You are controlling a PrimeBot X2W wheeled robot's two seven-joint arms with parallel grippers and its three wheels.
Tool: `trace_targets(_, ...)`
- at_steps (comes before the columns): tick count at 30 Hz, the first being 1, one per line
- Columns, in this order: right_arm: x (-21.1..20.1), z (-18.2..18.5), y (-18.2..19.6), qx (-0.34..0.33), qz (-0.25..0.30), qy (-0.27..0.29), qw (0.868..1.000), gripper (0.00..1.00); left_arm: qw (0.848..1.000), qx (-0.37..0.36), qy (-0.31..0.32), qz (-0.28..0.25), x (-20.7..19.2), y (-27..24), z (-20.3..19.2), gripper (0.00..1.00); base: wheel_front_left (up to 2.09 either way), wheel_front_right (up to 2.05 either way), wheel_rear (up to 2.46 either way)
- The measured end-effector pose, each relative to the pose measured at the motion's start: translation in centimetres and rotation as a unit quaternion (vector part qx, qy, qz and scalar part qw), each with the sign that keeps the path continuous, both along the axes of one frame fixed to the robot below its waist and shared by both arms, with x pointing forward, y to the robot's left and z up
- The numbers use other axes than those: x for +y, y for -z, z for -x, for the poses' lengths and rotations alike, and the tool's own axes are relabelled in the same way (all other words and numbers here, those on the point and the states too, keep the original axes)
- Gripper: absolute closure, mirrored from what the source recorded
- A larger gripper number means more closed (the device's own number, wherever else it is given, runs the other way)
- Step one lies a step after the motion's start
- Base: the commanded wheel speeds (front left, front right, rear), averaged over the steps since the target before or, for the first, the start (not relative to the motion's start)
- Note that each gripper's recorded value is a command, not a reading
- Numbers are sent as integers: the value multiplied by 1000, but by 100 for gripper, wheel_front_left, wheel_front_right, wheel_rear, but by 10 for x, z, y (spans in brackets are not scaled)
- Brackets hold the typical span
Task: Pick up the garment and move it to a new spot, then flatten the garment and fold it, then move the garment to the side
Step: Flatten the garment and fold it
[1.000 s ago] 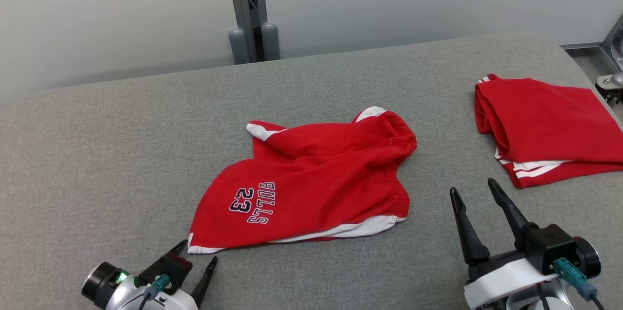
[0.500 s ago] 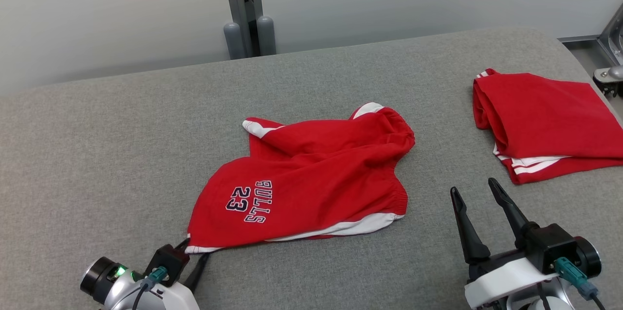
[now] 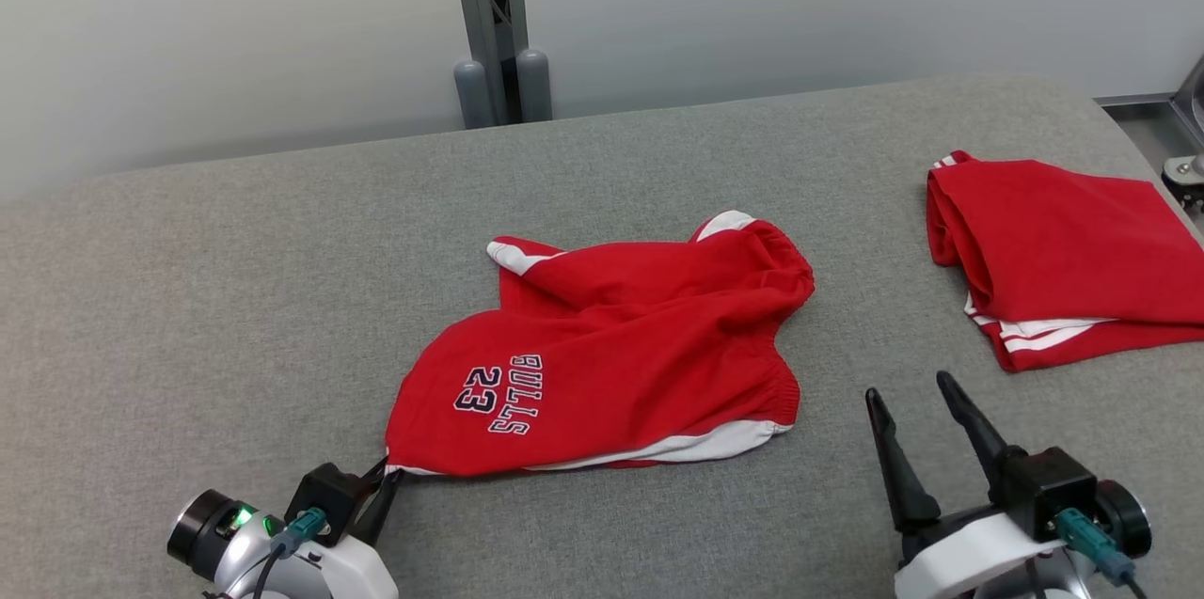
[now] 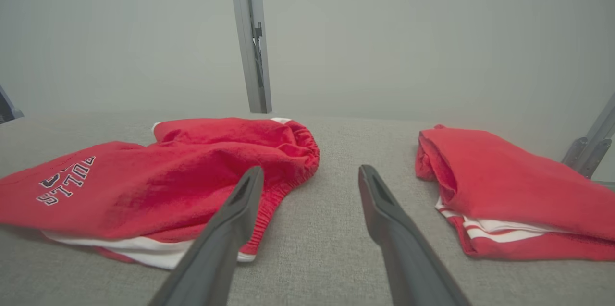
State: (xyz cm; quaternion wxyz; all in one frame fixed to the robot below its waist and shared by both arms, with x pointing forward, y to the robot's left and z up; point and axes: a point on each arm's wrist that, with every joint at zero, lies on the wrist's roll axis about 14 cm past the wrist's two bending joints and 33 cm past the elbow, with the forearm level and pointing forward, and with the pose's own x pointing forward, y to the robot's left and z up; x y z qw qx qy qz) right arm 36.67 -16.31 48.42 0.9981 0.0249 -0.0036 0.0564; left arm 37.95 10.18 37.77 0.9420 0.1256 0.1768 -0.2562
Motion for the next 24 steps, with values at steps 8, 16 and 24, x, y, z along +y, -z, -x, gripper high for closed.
trace_targets(8, 26, 9, 41, 67, 20, -51, 996, 0, 999, -17, -15, 23, 1, -14, 5, 100, 0, 0, 0)
trace_targets(16, 42, 3, 78, 129, 76, -117, 982, 0, 999, -11, -17, 30, 1, -11, 10, 100, 0, 0, 0)
trace_targets(24, 56, -8, 91, 148, 120, -167, 967, 0, 999, -9, -23, 29, 8, -10, 8, 100, 0, 0, 0)
